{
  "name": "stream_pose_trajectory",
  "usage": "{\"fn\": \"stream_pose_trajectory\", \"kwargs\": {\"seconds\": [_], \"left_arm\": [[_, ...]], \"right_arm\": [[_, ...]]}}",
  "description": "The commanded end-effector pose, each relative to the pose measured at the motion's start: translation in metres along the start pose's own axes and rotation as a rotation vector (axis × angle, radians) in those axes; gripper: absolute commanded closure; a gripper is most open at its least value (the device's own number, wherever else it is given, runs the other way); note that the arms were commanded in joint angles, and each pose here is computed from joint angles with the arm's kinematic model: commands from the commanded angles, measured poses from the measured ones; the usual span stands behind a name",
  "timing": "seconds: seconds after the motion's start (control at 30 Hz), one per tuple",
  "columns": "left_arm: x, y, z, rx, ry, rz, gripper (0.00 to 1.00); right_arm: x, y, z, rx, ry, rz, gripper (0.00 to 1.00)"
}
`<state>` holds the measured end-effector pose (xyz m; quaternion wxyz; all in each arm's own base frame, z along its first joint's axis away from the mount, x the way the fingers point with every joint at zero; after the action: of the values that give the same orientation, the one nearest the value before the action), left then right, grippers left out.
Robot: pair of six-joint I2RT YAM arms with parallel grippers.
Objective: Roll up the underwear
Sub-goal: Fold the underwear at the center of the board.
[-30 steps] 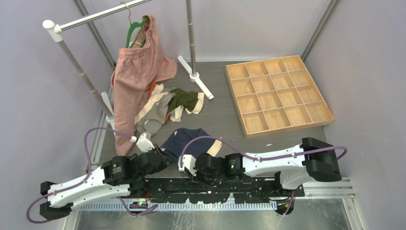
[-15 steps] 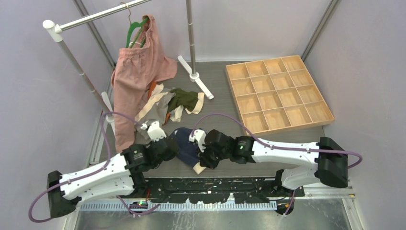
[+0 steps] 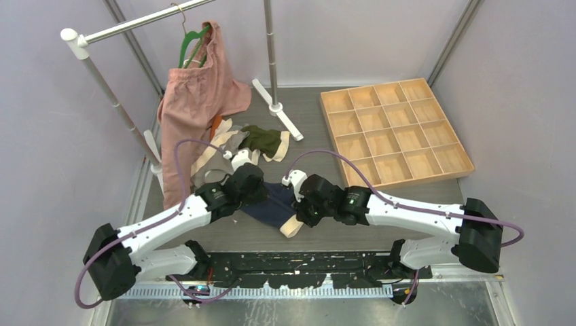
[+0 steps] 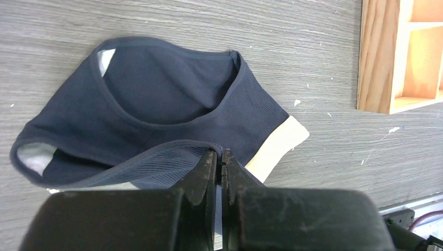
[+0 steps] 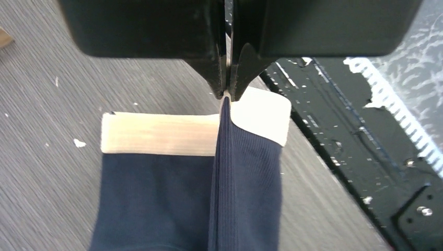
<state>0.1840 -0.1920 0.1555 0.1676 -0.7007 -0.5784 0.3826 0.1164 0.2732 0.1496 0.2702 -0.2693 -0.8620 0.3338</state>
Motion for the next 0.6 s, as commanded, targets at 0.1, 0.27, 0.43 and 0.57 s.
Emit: {"fn": "stream_pose_trajectory", "kwargs": {"seconds": [0.1,0.27,0.43,0.57], "left_arm": [[-0.012,0.021,-0.021,-0.05,0.102,0.016,0.99],[-0.006,0.032,-0.02,-0.051,0.111,-0.003,0.99],[-0.004,0.044,-0.018,-0.052,0.124,-0.001,1.0],[-0.002,0.054,-0.017,-0.049,0.141,-0.009,0.99]], "right_arm": [[-0.031,0.002,0.011,0.057,0.053,0.185,0.99],[-0.039,0.009,0.006,0.032,0.059,0.248,0.99],[-0.047,0.019,0.004,0.035,0.053,0.307,0.99],[-0.053,0.028,0.005,0.046,0.042,0.357,0.99]]}}
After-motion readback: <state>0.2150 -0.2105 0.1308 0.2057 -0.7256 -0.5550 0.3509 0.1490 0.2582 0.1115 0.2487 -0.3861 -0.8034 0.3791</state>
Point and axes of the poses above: each gripper's point midway between its finger pads, its own y axis out along the fingers, its own x axis along the line the jaws close on, z = x × y, the point moved 5 cm from there along -y, back along the fingers, and after that the axes turned 9 degrees about y, right-handed, at the moved point
